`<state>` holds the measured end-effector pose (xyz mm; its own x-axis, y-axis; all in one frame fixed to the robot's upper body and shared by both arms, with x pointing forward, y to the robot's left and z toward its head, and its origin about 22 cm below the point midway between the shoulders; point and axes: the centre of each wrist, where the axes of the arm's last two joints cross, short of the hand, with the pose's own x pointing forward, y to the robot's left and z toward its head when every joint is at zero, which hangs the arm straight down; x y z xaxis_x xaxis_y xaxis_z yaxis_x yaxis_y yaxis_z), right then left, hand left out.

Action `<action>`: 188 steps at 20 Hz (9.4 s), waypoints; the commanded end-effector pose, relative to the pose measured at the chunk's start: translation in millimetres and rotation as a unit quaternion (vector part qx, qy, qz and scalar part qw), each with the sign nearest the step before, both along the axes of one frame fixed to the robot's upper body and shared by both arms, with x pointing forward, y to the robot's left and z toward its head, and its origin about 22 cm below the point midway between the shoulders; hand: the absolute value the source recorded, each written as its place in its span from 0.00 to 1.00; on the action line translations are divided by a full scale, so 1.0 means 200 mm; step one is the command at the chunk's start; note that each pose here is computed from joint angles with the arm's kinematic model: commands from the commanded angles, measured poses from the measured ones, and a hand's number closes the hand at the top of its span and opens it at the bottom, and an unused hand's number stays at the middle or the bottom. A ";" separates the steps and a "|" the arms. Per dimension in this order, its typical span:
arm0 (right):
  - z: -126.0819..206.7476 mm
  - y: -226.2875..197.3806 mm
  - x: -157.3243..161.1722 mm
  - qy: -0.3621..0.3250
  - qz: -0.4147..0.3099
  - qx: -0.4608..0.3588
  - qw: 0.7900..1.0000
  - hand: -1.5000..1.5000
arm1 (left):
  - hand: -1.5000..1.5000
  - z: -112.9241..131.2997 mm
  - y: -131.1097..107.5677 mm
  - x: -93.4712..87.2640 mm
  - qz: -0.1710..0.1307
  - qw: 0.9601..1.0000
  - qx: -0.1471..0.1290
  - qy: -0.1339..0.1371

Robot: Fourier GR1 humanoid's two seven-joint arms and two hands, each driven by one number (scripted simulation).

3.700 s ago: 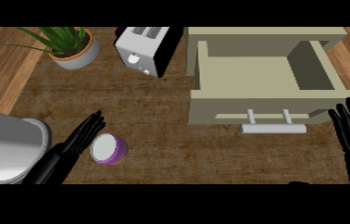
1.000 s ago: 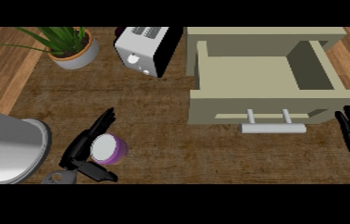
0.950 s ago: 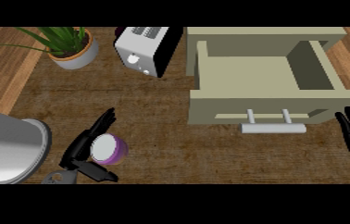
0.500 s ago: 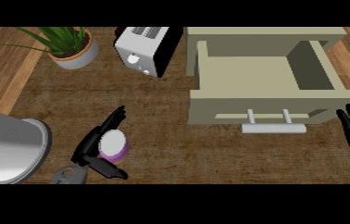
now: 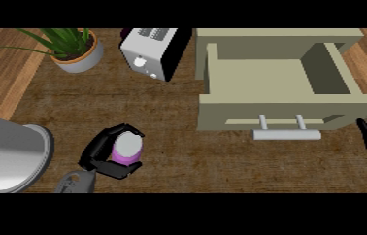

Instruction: Pick up the can, place it into the drawer and close the drawer

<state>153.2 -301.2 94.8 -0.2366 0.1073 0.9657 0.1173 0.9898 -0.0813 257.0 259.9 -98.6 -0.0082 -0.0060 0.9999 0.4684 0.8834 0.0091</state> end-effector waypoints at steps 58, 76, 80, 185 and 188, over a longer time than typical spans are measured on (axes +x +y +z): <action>0.02 0.04 -0.02 -0.011 -0.013 0.000 1.000 0.00 | 1.00 1.73 -1.30 0.71 0.185 0.975 0.019 -0.125; 0.09 -0.03 0.08 -0.016 -0.001 -0.004 1.000 0.00 | 1.00 1.63 -1.41 0.81 0.186 0.974 0.065 -0.108; 0.05 0.02 0.09 -0.017 0.005 0.002 1.000 0.00 | 1.00 1.68 -1.44 0.82 0.196 0.971 0.079 -0.113; -0.35 0.45 1.33 -0.060 -0.166 -0.568 0.804 0.00 | 0.00 1.47 -0.67 0.62 0.292 0.949 0.071 -0.093; -0.26 0.41 1.40 -0.064 -0.174 -0.567 0.802 0.00 | 0.00 1.48 -0.56 0.59 0.293 0.949 0.070 -0.094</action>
